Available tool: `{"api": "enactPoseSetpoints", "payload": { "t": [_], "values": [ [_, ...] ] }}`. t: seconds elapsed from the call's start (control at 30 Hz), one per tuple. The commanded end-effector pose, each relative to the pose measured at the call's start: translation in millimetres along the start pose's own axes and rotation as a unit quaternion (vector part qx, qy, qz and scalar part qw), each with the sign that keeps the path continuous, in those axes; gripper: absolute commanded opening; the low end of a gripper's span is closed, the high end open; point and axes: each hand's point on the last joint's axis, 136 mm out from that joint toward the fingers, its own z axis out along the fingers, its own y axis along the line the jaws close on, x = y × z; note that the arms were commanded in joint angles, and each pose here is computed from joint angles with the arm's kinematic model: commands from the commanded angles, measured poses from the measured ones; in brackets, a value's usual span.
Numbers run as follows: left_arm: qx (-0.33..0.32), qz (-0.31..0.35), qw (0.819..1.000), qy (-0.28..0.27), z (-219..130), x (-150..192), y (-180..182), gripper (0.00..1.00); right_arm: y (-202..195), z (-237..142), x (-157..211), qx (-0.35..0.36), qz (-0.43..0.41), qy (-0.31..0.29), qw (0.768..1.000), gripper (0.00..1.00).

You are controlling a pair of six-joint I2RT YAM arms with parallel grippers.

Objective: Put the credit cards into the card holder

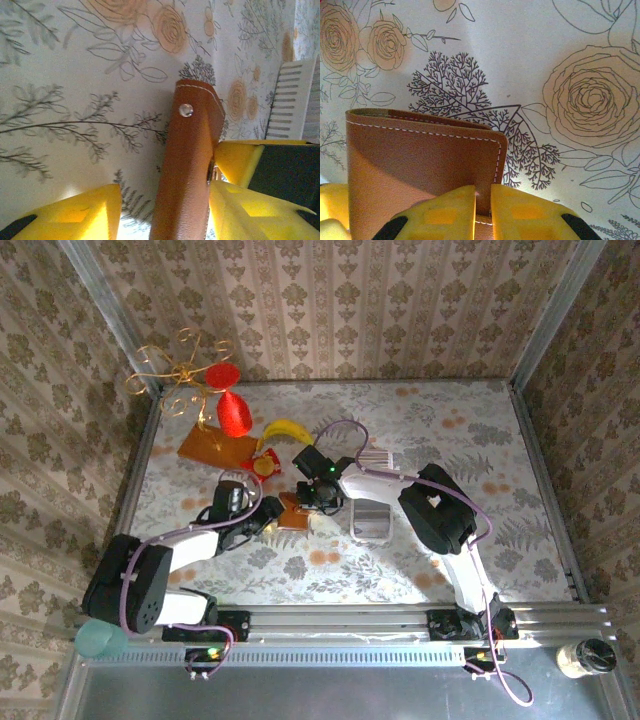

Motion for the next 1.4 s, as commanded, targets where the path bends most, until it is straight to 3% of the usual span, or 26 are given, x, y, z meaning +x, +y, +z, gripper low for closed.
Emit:
{"api": "enactPoseSetpoints", "payload": {
  "t": [0.0,0.37,0.57,0.8,1.37],
  "values": [
    [0.04,0.008,0.999,0.007,8,-3,-22,0.43,-17,5,18,0.033,0.009,0.023,0.999,0.16],
    [0.067,0.014,0.998,0.003,1,5,-40,0.01,-5,-22,10,0.002,0.005,-0.007,1.0,0.2],
    [0.06,0.061,0.996,-0.007,-19,5,-54,0.0,16,-78,0,-0.057,-0.004,-0.057,0.997,0.37],
    [0.055,0.122,0.991,-0.02,-41,12,-71,0.0,36,-126,6,-0.098,-0.012,-0.069,0.993,0.38],
    [0.151,0.143,0.977,-0.057,-69,11,-119,0.0,51,-109,20,-0.101,-0.004,-0.037,0.994,0.35]
  ]
}}
